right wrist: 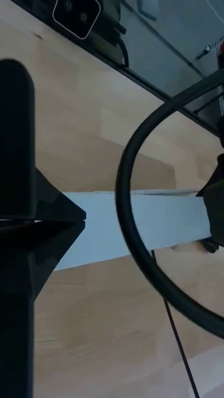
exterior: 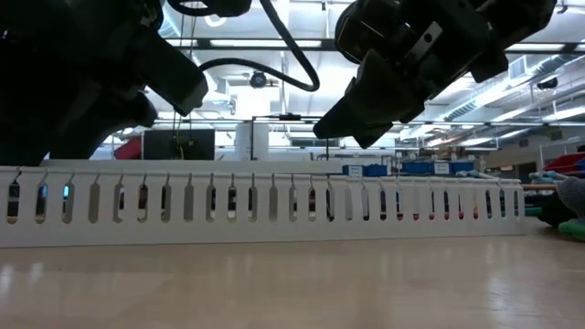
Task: Ziptie cables
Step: Close the white cable duct
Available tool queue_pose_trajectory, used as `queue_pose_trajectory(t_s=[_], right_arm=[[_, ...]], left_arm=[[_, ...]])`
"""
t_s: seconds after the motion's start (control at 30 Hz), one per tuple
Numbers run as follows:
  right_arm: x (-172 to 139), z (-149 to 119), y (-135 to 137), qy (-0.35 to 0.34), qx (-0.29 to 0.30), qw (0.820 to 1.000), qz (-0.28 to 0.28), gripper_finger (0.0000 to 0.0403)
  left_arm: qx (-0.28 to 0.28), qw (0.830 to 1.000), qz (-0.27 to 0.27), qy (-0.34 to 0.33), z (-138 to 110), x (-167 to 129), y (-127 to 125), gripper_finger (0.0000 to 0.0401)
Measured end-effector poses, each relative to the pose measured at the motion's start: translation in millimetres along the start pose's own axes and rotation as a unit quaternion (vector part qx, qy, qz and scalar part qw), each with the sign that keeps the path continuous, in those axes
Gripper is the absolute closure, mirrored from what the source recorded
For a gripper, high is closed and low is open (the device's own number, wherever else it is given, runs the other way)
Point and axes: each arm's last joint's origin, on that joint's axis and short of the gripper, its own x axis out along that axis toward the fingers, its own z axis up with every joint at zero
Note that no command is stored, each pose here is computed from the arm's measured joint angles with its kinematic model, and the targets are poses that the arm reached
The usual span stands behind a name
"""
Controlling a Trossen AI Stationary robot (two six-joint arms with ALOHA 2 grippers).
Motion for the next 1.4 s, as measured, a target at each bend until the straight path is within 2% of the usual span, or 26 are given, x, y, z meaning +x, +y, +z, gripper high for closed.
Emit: queue_pose_trajectory(t_s=[0.37, 0.7, 0.97, 1.17, 1.4], right_arm=[[0, 1, -2, -0.001, -0.001, 1.000, -0.001, 0.0402], [0, 1, -2, 0.000, -0.006, 1.000, 0.002, 0.0402], [0, 1, -2, 0.001, -0.016, 1.000, 0.010, 0.0403], [0, 1, -1, 0.002, -0.020, 1.000, 0.013, 0.0403], [0, 1, -1, 0.002, -0.020, 1.000, 0.014, 0.0403]], left_arm=[[-0.005, 1.000, -0.011, -0.017, 2, -17, -5, 0.0172], [-0.053, 0.998, -0.015, -0.008, 0, -18, -6, 0.0172], [-0.046, 0.999, -0.022, -0.012, -4, -17, -14, 0.0172], [-0.057, 0.998, 0.001, -0.031, -2, -17, -13, 0.0172], [-0.047, 0.998, 0.000, -0.034, -3, -16, -14, 0.0172]])
